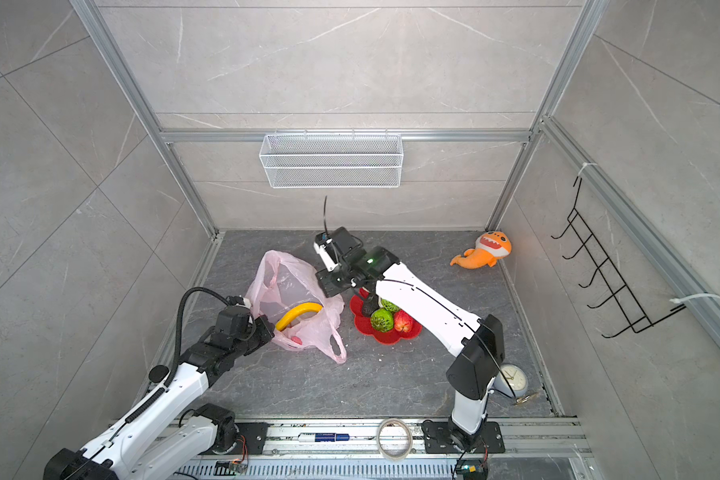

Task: Take fruits out of the plastic bag
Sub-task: Place the fruit on the plate, then pick up the fruit from the plastic bag.

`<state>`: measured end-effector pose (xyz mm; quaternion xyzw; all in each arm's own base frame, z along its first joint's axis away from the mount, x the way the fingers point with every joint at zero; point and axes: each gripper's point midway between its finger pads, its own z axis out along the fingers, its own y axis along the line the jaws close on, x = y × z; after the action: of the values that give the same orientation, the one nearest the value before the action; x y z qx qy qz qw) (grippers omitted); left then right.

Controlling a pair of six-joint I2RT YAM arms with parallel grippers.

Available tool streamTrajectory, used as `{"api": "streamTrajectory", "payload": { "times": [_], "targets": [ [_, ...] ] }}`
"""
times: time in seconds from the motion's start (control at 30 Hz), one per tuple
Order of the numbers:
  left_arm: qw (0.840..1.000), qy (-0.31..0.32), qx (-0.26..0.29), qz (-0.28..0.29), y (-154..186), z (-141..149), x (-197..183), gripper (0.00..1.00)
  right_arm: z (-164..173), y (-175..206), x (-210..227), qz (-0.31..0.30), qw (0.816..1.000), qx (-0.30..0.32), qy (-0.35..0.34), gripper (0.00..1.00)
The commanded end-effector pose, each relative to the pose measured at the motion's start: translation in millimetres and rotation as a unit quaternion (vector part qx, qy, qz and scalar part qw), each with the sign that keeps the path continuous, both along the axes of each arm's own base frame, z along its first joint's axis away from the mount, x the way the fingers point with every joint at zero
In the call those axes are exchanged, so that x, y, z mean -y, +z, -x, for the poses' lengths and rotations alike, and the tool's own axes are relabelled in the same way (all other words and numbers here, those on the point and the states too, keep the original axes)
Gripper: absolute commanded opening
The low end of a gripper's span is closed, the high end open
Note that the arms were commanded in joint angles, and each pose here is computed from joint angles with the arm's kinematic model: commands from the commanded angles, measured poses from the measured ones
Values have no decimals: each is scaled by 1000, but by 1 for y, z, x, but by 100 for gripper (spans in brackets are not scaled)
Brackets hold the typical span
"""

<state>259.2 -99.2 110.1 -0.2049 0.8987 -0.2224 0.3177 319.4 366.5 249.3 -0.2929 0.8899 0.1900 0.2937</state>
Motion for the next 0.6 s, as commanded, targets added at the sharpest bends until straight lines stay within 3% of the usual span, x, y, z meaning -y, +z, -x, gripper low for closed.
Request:
{"api": "streamTrajectory", "payload": {
  "times": [0.0,0.27,0.57],
  "targets": [
    [999,-31,16,21,6,5,10,1,11,-28,-43,-60,996,-68,0,52],
    [996,-76,25,35,6,26,18,1,20,-94,-99,-20,991,-135,19,47],
    [996,-70,24,54,-2,31,18,0,8,-144,-105,46,976,-197,-83,48]
  ]
}}
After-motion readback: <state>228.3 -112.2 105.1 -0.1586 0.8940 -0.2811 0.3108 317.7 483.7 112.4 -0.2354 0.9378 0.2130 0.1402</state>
